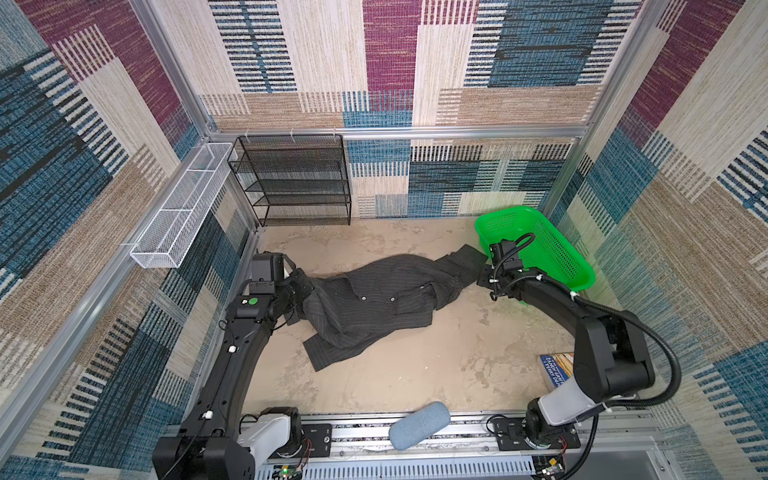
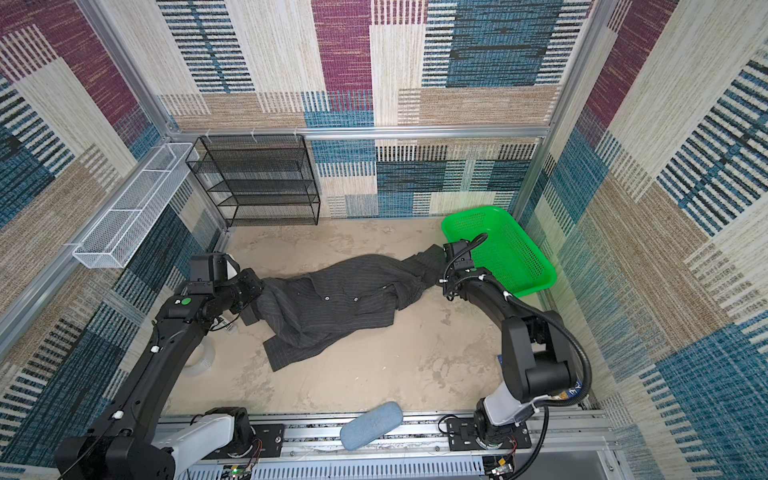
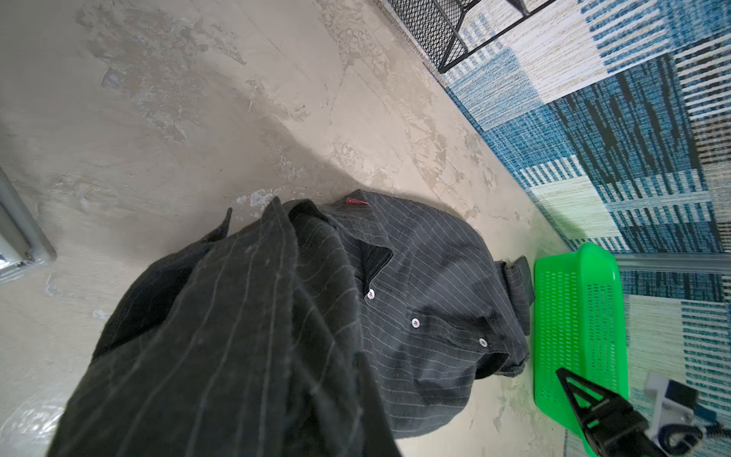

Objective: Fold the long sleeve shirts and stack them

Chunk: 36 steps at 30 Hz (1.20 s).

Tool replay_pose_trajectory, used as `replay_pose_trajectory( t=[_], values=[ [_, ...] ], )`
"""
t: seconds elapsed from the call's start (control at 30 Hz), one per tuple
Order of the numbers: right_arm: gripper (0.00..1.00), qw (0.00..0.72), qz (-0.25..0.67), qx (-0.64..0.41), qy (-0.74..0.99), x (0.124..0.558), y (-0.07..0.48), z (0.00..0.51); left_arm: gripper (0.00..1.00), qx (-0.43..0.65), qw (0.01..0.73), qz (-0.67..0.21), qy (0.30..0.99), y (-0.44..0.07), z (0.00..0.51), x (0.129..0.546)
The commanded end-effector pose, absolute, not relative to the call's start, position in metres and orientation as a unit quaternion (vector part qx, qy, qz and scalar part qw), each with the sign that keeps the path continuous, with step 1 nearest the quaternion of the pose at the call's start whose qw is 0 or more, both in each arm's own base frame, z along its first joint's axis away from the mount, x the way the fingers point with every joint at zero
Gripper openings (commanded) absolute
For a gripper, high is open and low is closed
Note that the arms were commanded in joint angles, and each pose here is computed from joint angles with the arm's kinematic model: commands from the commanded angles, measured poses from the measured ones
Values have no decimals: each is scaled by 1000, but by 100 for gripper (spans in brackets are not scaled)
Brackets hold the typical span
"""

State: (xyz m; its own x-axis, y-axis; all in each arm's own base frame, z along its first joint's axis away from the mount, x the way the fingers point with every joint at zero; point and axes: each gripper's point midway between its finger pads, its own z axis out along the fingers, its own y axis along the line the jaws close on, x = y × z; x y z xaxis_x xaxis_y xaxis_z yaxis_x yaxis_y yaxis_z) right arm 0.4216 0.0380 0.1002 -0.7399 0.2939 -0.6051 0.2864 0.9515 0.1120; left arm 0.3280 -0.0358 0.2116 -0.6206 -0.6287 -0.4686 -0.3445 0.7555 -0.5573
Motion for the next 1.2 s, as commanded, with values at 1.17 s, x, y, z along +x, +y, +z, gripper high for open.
replay_pose_trajectory(
  t=[1.17],
  values=[
    [72,323,218,54,919,313,203,111,0,-252,342,-245,871,-48,231,333]
  ],
)
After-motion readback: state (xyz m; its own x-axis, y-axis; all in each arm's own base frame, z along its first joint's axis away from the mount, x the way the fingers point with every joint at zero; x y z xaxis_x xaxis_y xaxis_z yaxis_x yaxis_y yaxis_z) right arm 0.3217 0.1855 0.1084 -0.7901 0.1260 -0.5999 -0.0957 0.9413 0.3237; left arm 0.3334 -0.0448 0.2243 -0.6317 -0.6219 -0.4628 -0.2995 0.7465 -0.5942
